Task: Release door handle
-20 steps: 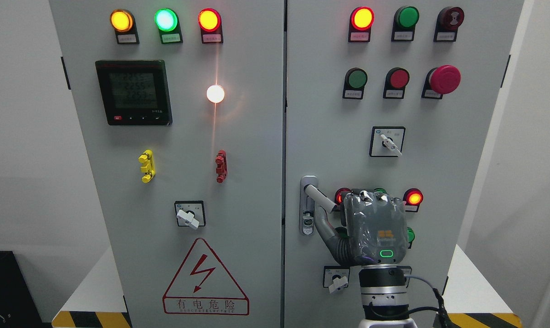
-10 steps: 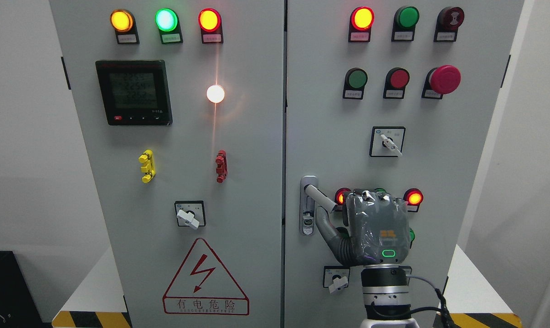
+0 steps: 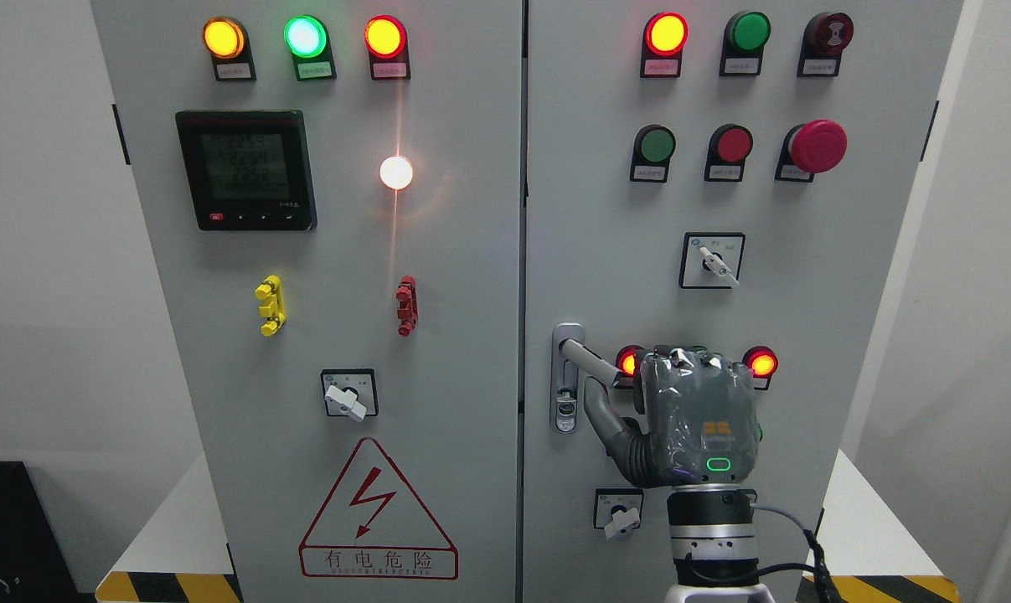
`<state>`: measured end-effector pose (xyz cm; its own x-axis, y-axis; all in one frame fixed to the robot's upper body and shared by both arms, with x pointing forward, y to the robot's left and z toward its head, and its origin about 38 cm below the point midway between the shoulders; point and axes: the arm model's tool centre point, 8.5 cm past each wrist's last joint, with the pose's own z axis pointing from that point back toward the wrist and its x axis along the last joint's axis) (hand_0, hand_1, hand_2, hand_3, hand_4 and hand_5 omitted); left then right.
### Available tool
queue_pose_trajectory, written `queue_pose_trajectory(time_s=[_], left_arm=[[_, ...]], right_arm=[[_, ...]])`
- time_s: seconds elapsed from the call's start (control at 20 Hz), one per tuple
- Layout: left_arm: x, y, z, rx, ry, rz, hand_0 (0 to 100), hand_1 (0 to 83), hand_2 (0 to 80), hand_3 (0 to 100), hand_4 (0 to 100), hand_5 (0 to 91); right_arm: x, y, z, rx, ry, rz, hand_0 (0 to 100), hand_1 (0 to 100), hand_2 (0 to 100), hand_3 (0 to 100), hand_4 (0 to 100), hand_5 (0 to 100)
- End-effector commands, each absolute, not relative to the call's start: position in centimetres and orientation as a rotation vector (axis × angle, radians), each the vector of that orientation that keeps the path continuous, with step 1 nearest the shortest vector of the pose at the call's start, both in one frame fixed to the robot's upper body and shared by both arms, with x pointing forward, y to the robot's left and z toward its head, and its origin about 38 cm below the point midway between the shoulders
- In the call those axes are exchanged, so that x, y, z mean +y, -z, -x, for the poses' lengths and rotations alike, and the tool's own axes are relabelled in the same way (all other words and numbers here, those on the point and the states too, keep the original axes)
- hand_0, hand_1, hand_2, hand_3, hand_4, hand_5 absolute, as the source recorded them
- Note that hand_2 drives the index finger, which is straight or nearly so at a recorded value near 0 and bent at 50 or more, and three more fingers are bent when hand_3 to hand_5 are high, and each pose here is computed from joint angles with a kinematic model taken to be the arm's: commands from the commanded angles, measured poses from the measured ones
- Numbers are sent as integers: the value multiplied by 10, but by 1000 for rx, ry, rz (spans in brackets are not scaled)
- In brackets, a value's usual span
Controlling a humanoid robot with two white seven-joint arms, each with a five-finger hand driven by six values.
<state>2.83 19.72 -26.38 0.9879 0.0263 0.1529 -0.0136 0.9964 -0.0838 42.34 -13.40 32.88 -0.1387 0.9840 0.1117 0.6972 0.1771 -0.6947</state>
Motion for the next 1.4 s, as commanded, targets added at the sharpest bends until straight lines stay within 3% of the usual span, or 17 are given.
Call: queue_pose_trajectory(time_s=[0.0, 1.35], left_arm=[[197, 264, -22, -146, -21, 83, 120, 556, 0, 0, 0, 0], [197, 264, -22, -146, -21, 83, 120, 556, 0, 0, 0, 0]], right_arm=[[-136, -331, -423, -1904, -657, 1586, 453, 436, 936, 1000, 1000, 1000], [-138, -333, -423, -1904, -653, 1591, 458, 430, 937, 1000, 1000, 1000]])
